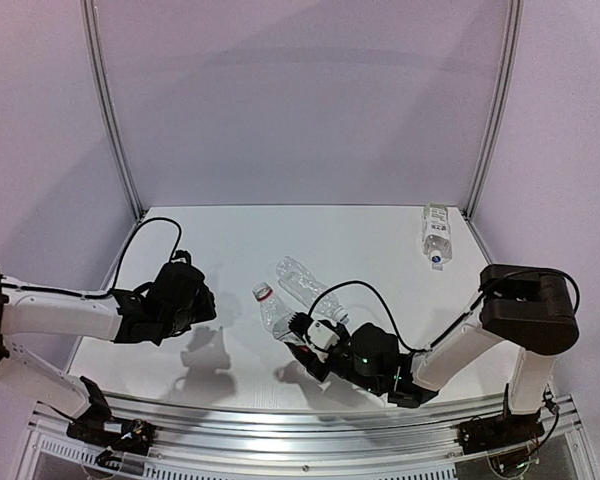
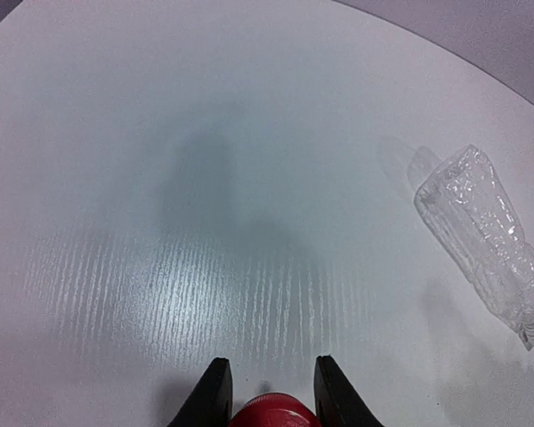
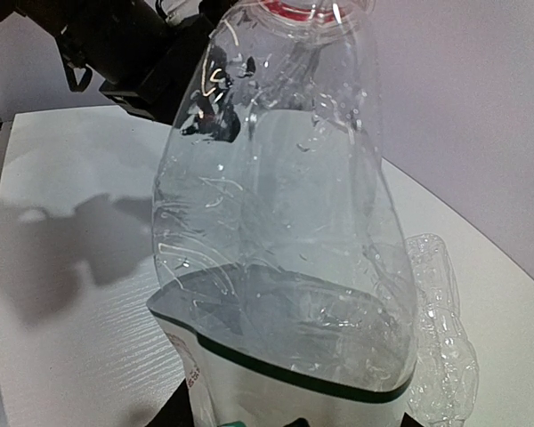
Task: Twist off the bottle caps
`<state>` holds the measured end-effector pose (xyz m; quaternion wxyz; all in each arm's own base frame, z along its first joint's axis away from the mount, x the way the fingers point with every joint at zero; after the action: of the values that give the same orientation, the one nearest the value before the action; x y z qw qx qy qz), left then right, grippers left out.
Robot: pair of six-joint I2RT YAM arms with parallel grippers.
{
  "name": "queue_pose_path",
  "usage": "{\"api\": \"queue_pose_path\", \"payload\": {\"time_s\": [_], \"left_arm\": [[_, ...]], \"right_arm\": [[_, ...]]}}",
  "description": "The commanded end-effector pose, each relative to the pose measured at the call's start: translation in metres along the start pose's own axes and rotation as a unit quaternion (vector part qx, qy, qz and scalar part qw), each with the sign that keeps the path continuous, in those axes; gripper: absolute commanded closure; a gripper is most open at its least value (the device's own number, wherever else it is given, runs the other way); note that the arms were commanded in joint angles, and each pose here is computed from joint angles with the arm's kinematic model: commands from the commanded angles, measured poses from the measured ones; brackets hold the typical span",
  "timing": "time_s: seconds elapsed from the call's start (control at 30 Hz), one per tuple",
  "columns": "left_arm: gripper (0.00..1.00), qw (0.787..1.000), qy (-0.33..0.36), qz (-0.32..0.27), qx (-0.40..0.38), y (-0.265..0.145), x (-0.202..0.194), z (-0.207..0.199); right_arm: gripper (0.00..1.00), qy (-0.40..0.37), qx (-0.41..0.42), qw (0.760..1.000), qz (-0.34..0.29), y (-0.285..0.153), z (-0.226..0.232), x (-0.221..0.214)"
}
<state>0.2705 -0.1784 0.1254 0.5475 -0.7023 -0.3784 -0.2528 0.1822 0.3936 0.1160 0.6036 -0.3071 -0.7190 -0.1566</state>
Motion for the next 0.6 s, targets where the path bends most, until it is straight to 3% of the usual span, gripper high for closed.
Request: {"api": "queue_pose_path", "payload": {"time_s": [0.0,0.57], "left_arm": [[0.68,1.0,0.004,0.0,-0.001,0.014,-0.008,0.001],[0.46,0.999,0.028,0.013,0.02,0.027,-0.02,0.008]], "right_arm": [[0.55,0.01,-0.011,1.0,-0.023,-0.006,-0.009,0.013],[0.55,0.015,-0.006,1.0,-0.026,-0.009,-0.011,0.012]]}}
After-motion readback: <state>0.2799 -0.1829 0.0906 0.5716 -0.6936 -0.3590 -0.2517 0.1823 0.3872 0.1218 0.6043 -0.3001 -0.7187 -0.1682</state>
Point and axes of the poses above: each gripper's point midway between its finger pads, its own y axis out along the fingers, its own z axis along the line the jaws close on, x = y × z, the point moved 4 cm from there along -y, back along the fingers
